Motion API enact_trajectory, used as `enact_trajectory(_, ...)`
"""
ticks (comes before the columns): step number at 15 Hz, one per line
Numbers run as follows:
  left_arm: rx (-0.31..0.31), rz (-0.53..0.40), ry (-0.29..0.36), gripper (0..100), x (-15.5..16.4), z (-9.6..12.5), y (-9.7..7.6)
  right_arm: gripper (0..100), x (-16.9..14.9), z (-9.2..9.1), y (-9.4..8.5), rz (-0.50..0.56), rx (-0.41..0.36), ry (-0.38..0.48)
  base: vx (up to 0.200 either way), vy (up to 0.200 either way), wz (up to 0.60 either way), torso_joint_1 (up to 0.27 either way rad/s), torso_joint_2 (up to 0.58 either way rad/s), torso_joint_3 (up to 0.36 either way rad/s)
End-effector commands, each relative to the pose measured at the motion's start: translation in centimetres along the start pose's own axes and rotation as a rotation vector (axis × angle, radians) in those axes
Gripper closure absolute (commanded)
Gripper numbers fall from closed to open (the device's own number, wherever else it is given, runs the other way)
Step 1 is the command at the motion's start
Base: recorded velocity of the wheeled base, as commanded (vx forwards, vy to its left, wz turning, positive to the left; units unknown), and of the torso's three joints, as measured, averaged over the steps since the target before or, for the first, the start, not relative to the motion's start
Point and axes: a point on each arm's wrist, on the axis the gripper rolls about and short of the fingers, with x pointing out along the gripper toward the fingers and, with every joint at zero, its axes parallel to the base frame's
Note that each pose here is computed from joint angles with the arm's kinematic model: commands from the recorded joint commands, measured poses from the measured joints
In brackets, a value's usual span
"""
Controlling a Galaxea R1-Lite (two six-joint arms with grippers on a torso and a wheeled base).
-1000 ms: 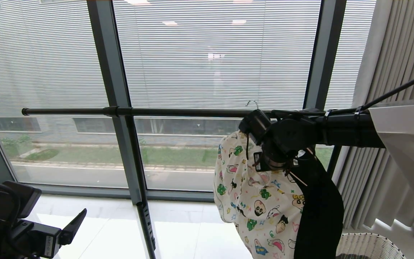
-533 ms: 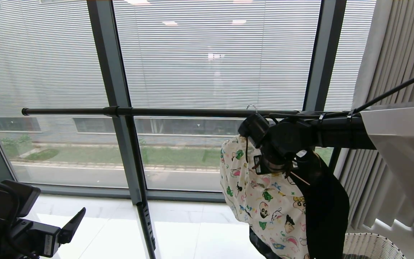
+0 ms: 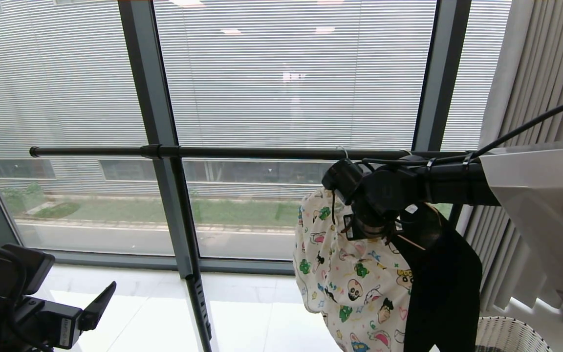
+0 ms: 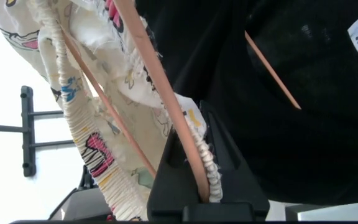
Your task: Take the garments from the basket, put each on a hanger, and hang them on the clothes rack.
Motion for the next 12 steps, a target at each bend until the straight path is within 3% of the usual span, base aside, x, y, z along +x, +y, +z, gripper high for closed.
enact_trajectory(1,0.002,-0.002,0.002,0,0.0,-0.1,0.0,100,-0.1,-0.1,0.2,0.002,-0.005,0.001,0.0,0.0,0.0,0.0,0.0,0.0)
enact_trajectory(2,0.002,-0.003,0.004,0,0.0,-0.1,0.0,100,-0.2,-0.2,0.3,0.005,-0.007,0.0,0.0,0.0,0.0,0.0,0.0,0.0)
enact_trajectory(3,0.002,-0.003,0.005,0,0.0,-0.1,-0.1,0,-0.4,-0.3,0.5,0.01,-0.007,-0.002,0.0,0.0,0.0,0.0,0.0,0.0)
enact_trajectory(6,0.002,-0.003,0.004,0,0.0,-0.1,-0.1,0,-1.5,-0.5,0.9,0.032,0.019,-0.016,0.0,0.0,0.0,0.0,0.0,0.0)
enact_trajectory(12,0.001,-0.003,0.012,0,-0.1,-0.3,-0.1,0,-8.2,-0.5,0.8,0.155,0.22,-0.092,0.0,0.0,0.0,0.0,0.0,0.0)
